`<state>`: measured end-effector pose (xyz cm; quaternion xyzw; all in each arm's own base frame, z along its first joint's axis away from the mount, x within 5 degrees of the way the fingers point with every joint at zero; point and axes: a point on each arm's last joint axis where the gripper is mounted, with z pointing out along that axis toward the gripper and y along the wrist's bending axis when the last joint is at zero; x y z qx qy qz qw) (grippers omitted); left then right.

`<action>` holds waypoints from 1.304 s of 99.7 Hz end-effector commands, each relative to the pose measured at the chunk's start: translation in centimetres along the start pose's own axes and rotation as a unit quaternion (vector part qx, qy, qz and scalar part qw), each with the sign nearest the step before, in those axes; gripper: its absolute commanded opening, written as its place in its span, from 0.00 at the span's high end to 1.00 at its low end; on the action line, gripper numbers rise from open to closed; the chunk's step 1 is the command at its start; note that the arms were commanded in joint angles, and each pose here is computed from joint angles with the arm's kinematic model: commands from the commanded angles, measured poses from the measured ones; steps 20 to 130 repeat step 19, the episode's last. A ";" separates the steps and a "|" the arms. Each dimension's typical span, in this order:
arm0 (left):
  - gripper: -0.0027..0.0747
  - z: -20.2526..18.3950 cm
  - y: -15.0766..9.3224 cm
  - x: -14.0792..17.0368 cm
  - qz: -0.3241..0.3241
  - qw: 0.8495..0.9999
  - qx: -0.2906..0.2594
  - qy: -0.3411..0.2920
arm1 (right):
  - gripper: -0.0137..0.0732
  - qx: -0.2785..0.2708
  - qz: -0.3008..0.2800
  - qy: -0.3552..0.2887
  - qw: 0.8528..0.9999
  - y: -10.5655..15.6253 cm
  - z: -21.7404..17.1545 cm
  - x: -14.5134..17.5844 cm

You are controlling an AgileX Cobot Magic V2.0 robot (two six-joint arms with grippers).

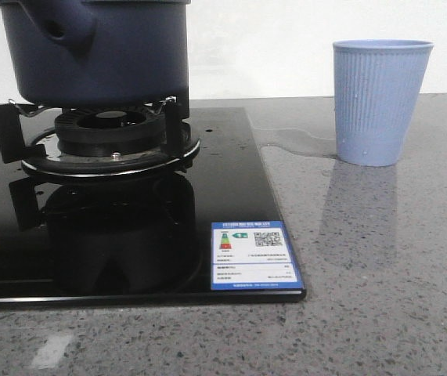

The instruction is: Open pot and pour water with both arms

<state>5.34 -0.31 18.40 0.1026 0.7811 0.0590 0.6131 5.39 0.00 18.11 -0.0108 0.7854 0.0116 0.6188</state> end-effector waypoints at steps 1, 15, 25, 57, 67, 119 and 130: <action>0.99 -0.1 0.0 0.0 -0.009 1.000 -0.008 -0.026 | 0.92 0.001 -0.006 -0.006 1.000 0.0 0.1 0.6; 0.99 -0.1 0.0 0.0 -0.009 1.000 -0.008 -0.026 | 0.92 0.001 -0.006 -0.006 1.000 0.0 0.1 0.6; 0.99 -0.1 0.0 0.0 -0.009 1.000 -0.008 -0.026 | 0.92 0.001 -0.006 -0.006 1.000 0.0 0.1 0.6; 0.99 -0.1 0.0 0.0 -0.009 1.000 -0.008 -0.026 | 0.92 0.001 -0.006 -0.006 1.000 0.0 0.1 0.6; 0.99 -0.1 0.0 0.0 -0.009 1.000 -0.008 -0.026 | 0.92 0.001 -0.006 -0.006 1.000 0.0 0.1 0.6; 0.99 -0.1 0.0 0.0 -0.009 1.000 -0.008 -0.026 | 0.92 0.001 -0.006 -0.006 1.000 0.0 0.1 0.6; 0.99 -0.1 0.0 0.0 -0.009 1.000 -0.008 -0.026 | 0.92 0.001 -0.006 -0.006 1.000 0.0 0.1 0.6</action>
